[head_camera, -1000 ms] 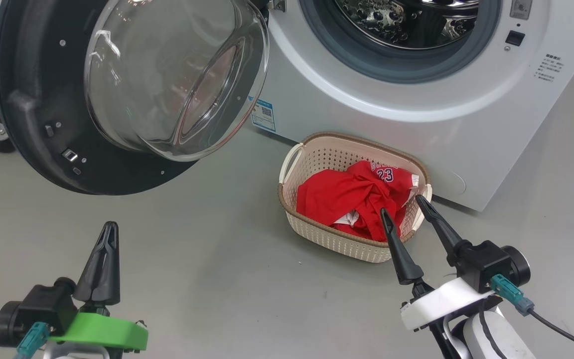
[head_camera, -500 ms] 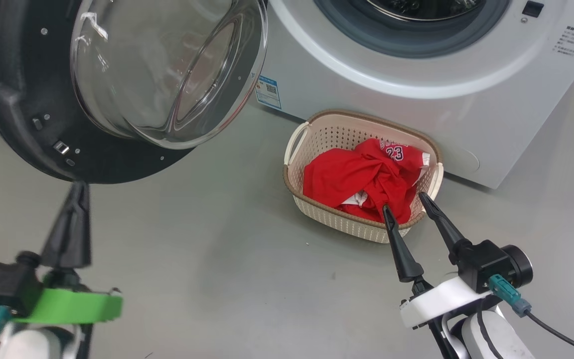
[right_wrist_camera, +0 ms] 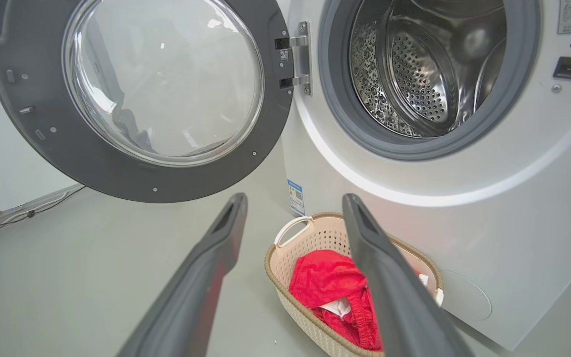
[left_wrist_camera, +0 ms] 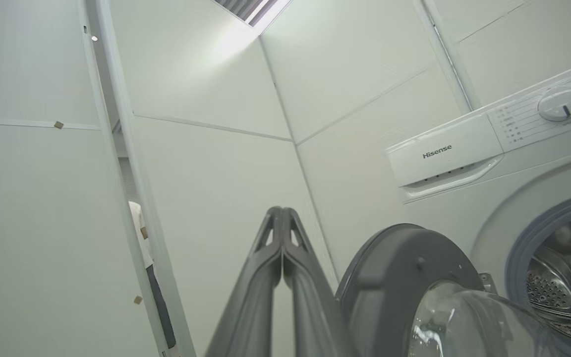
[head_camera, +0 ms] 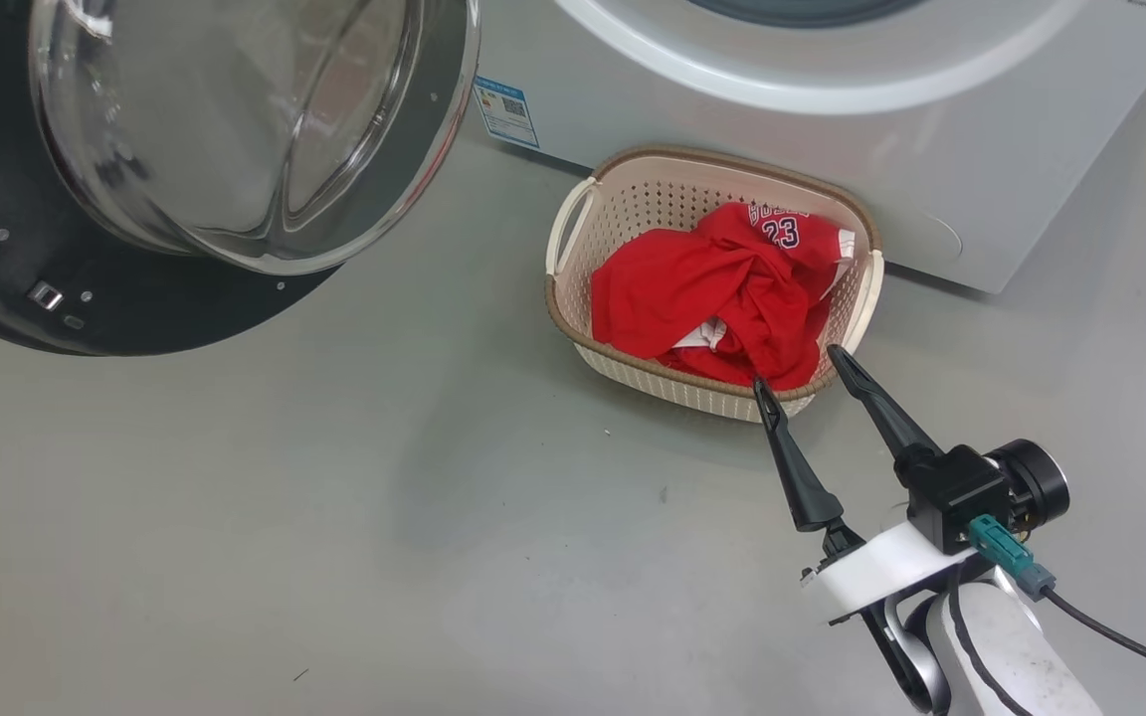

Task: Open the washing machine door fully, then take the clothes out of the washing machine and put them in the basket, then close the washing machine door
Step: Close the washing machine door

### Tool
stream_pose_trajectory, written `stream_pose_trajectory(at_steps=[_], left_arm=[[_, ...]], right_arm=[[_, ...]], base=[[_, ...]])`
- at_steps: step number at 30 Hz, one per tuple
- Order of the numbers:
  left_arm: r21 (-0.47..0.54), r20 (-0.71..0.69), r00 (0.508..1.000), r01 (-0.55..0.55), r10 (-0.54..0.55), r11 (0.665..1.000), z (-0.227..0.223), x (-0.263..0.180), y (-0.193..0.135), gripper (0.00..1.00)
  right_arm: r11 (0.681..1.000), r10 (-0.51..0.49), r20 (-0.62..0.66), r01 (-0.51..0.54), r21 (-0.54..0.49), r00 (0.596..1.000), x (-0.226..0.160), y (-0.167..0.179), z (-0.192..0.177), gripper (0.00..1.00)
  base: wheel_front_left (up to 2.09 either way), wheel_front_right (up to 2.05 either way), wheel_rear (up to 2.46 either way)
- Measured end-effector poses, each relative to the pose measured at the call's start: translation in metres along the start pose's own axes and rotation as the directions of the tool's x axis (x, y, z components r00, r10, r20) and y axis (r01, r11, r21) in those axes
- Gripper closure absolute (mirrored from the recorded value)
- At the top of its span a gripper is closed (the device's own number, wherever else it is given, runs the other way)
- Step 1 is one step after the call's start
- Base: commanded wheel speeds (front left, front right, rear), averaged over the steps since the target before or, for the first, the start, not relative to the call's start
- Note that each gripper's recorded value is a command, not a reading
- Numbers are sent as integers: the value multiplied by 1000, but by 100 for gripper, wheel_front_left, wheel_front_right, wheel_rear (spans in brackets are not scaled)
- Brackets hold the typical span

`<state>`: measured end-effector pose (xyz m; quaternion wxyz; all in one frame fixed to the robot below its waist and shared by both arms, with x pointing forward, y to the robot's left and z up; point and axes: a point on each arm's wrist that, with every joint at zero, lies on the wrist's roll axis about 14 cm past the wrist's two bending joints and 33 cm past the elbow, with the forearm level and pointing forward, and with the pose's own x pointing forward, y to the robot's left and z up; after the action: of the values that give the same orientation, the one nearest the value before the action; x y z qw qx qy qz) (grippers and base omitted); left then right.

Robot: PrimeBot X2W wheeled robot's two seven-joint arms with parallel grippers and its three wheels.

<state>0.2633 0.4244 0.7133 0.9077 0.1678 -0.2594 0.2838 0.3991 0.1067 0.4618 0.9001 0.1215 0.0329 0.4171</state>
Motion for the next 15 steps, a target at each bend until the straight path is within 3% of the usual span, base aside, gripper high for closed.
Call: stream_pose_trajectory(at_steps=[3, 5, 9, 13, 14, 15], left_arm=[[-1, 43, 997, -57, 57, 998, 9, 18, 23, 100], [-91, 62, 988, -137, 142, 986, 10, 29, 43, 100], [-259, -17, 949, -308, 315, 915, -16, 34, 81, 100], [-419, -209, 872, -489, 443, 765, -67, 27, 106, 100], [-470, -297, 831, -557, 471, 685, -90, 24, 109, 100], [-494, -338, 808, -589, 482, 640, -100, 22, 111, 100]], right_arm=[[1000, -7, -21, 7, -12, 1000, -2, -6, -7, 0], [1000, -12, -21, 12, -26, 1000, -2, -11, -7, 0], [999, -38, -9, 37, -31, 999, -1, -23, -4, 0], [998, -57, -16, 57, -31, 998, -6, -31, -7, 0], [997, -68, -19, 68, -31, 997, -9, -35, -8, 0], [997, -73, -20, 73, -31, 997, -10, -36, -8, 0]], base=[[0, 0, 0], [0, 0, 0], [0, 0, 0], [0, 0, 0], [0, 0, 0], [0, 0, 0]])
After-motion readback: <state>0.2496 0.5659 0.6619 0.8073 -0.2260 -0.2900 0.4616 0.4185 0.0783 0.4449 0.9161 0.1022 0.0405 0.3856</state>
